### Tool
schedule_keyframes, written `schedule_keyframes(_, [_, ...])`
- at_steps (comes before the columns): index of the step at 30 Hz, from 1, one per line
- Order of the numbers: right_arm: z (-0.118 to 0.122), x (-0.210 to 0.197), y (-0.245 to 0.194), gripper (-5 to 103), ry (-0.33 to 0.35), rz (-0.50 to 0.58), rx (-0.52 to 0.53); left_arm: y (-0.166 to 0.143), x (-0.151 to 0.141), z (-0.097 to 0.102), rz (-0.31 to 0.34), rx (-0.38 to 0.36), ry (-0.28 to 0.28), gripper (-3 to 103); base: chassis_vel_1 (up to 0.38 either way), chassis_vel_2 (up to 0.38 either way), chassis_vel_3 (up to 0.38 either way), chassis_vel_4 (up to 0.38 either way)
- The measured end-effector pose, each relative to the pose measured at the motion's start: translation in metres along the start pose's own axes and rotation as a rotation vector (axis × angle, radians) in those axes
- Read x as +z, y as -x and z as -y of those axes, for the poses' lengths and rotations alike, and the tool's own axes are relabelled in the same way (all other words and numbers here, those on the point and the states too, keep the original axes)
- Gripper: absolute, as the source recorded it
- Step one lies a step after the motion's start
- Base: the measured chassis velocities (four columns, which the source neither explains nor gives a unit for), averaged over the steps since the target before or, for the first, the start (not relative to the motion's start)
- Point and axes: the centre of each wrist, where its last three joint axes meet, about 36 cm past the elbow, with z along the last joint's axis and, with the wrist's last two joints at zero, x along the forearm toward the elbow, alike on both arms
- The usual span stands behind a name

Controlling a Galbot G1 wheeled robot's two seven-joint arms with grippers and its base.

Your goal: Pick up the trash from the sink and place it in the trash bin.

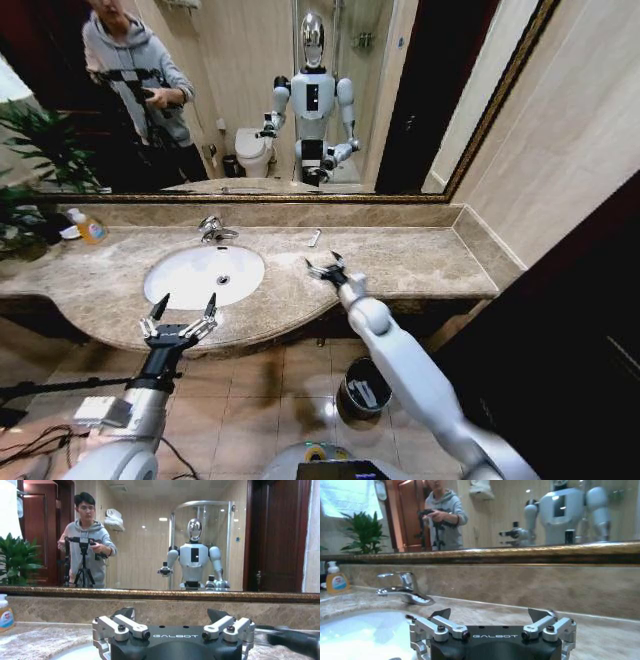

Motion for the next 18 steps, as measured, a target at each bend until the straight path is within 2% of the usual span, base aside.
schedule_keyframes(1, [0.000, 0.000, 0.000, 100, 0.000, 0.000, 0.000, 0.000, 0.000, 0.000, 0.000, 0.000, 0.000, 100, 0.000, 0.000, 0.000, 0.000])
schedule_keyframes(4, [-0.014, 0.003, 0.037, 100, -0.010, -0.043, 0.015, 0.000, 0.000, 0.000, 0.000, 0.000, 0.000, 100, 0.000, 0.000, 0.000, 0.000])
schedule_keyframes(10, [-0.015, 0.009, 0.070, 100, -0.027, -0.061, 0.067, 0.000, 0.000, 0.000, 0.000, 0.000, 0.000, 100, 0.000, 0.000, 0.000, 0.000])
schedule_keyframes(12, [-0.015, 0.011, 0.078, 103, -0.039, -0.050, 0.090, 0.000, 0.000, 0.000, 0.000, 0.000, 0.000, 100, 0.000, 0.000, 0.000, 0.000])
schedule_keyframes(18, [-0.013, 0.011, 0.106, 95, -0.067, -0.034, 0.158, 0.000, 0.000, 0.000, 0.000, 0.000, 0.000, 100, 0.000, 0.000, 0.000, 0.000])
